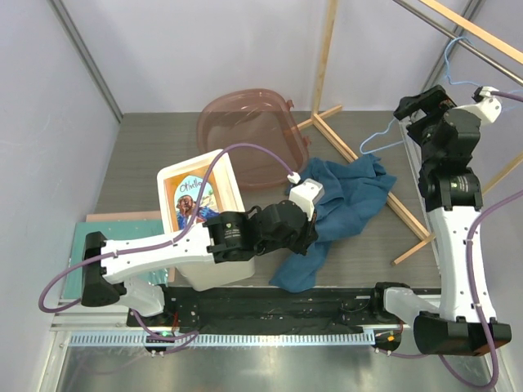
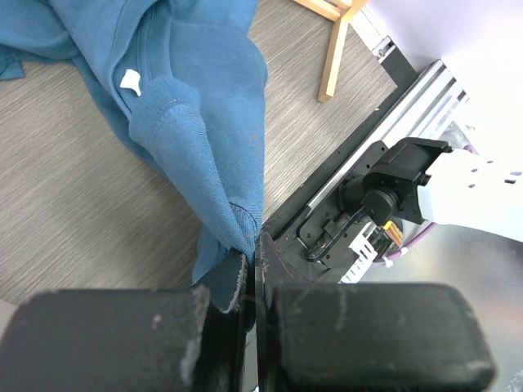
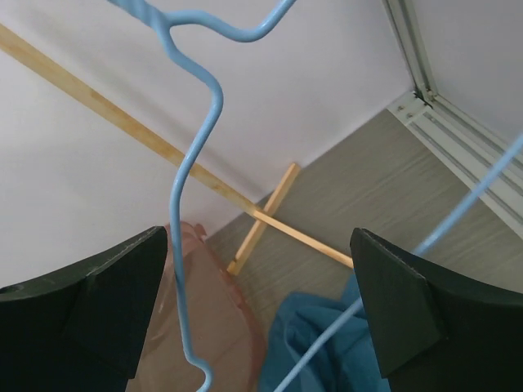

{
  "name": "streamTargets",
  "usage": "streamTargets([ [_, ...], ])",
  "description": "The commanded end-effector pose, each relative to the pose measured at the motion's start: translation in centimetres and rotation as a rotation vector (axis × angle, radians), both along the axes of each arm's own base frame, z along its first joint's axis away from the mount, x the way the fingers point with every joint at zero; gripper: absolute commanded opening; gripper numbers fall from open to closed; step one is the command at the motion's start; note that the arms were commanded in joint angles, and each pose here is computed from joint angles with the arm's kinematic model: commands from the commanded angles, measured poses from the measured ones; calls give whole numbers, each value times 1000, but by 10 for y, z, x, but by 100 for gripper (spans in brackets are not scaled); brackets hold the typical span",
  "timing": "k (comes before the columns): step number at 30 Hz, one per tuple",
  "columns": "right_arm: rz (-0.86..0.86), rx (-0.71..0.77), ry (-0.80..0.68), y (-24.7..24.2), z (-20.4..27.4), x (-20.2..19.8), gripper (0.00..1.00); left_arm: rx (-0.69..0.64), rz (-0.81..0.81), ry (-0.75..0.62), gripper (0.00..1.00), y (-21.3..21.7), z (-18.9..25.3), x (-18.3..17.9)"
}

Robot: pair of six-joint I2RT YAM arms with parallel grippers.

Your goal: Remove the t-shirt from the hanger

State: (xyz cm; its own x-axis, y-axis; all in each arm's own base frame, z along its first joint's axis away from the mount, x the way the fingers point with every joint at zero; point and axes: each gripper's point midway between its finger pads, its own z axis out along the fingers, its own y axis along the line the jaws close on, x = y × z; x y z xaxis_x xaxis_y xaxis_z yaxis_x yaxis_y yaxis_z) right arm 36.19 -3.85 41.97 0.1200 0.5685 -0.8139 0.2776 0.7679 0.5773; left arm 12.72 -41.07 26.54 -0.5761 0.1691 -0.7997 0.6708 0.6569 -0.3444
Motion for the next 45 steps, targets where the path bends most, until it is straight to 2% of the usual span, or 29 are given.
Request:
streamTargets([
  [1,17,-90,55,0,16,-37,99,-112,-22,-29,0,-1,34,-4],
  [5,82,-114,129,11,7,-59,100,-139,-28,-55,0,1,48,-3],
  [7,114,-121,112,17,11,-70,100,-151,-12,-82,0,5,64,1],
  [12,40,-188,135,2,18,-96,100,-170,-12,-124,0,10,87,3],
  [14,95,-207,135,11,21,-100,100,-205,-17,-132,0,10,100,2],
  [15,153,-211,127,21,21,-100,100,-218,-20,-136,0,11,105,1],
  [16,300,-209,100,46,21,-101,100,-245,-23,-145,0,13,118,0],
  [18,478,-200,51,78,19,-102,100,-257,-29,-164,0,18,130,0],
  [19,676,-161,-8,112,13,-101,100,-286,-21,-179,0,23,148,0],
  [21,872,-93,-59,144,9,-107,100,-290,-18,-206,0,32,162,1],
  [22,1061,-78,-117,169,9,-118,100,-300,-11,-219,0,37,171,2],
  [23,1132,4,-136,180,13,-125,100,-318,14,-236,0,49,188,4],
  [25,1256,-17,-233,196,19,-138,100,-324,39,-259,0,60,202,7],
  [27,1277,-72,-264,198,18,-145,100,-357,69,-281,0,77,224,8],
  [30,1421,-145,-304,227,6,-159,100,-421,60,-307,0,87,249,5],
  [36,1587,-141,-302,277,-19,-177,100,-482,10,-332,0,77,276,-2],
  [45,1811,-112,-367,311,-60,-219,100,-527,11,-400,0,80,307,1],
])
